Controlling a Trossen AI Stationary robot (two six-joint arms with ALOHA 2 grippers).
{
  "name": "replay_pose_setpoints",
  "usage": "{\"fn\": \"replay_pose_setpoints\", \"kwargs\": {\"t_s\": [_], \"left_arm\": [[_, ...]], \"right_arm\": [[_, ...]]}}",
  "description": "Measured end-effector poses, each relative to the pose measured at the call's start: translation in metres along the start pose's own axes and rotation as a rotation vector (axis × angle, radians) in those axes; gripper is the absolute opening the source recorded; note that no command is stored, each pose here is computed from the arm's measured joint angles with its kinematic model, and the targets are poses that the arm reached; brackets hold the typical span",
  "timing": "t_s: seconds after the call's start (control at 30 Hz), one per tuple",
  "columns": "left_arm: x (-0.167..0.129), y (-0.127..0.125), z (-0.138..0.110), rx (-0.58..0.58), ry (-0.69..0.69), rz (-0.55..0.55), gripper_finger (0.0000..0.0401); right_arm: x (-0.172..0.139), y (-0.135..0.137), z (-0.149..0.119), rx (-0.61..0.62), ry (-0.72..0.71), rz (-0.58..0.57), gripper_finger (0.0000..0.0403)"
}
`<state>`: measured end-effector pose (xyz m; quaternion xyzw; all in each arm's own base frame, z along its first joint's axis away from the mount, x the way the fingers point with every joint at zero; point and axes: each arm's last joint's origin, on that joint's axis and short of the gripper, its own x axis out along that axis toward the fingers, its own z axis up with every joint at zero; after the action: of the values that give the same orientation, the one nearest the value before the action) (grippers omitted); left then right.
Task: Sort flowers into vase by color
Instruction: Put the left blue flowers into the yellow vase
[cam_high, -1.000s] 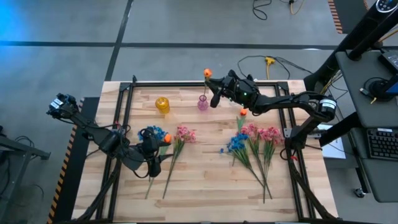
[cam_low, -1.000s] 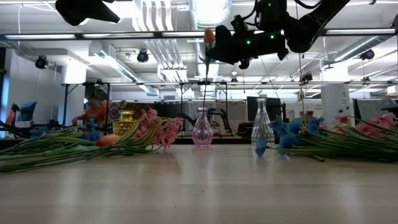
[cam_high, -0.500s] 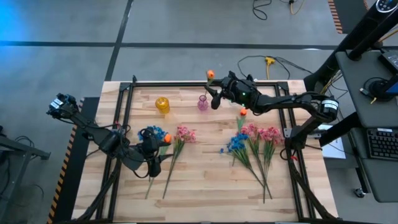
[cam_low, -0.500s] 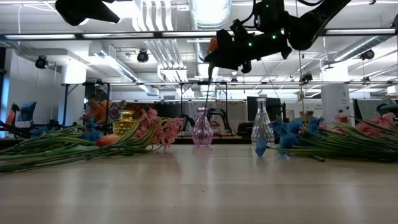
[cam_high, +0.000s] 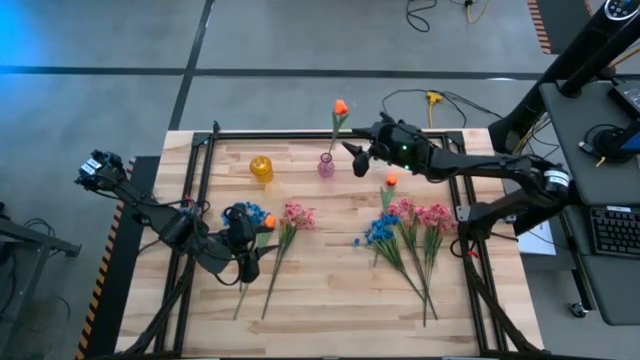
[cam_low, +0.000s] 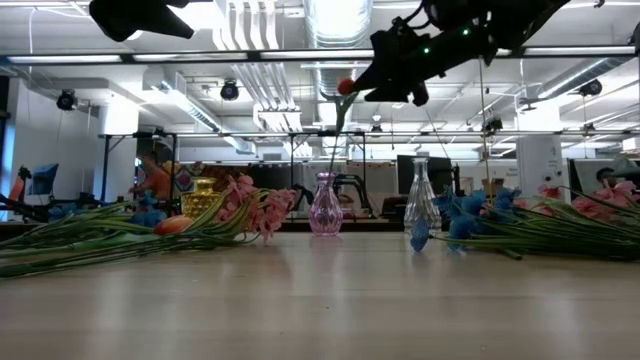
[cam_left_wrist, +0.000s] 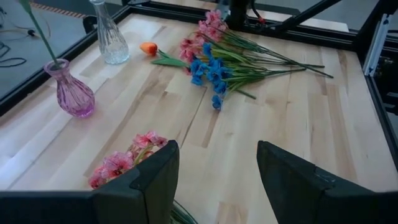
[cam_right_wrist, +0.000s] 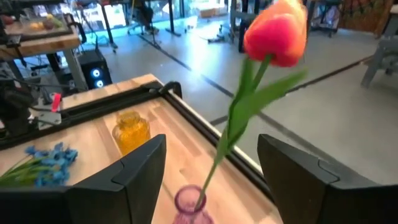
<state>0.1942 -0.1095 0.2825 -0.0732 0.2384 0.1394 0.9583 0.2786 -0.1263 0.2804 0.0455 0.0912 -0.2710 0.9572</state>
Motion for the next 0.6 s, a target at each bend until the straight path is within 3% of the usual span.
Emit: {"fn": "replay_pose_setpoints", "kwargs": {"t_s": [0.33,0.6], "left_arm": [[0.002,-0.001,-0.002,-0.056,0.013,-0.006,0.0199],[0.008,-0.007,-0.009,-0.158,0.108,-0.055,0.0199]], "right_arm": [[-0.032,0.000,0.005,0.073,0.132,0.001,0.0242],[-0.058,0.023,-0.001,0.120,0.261,0.078,0.0235]]}}
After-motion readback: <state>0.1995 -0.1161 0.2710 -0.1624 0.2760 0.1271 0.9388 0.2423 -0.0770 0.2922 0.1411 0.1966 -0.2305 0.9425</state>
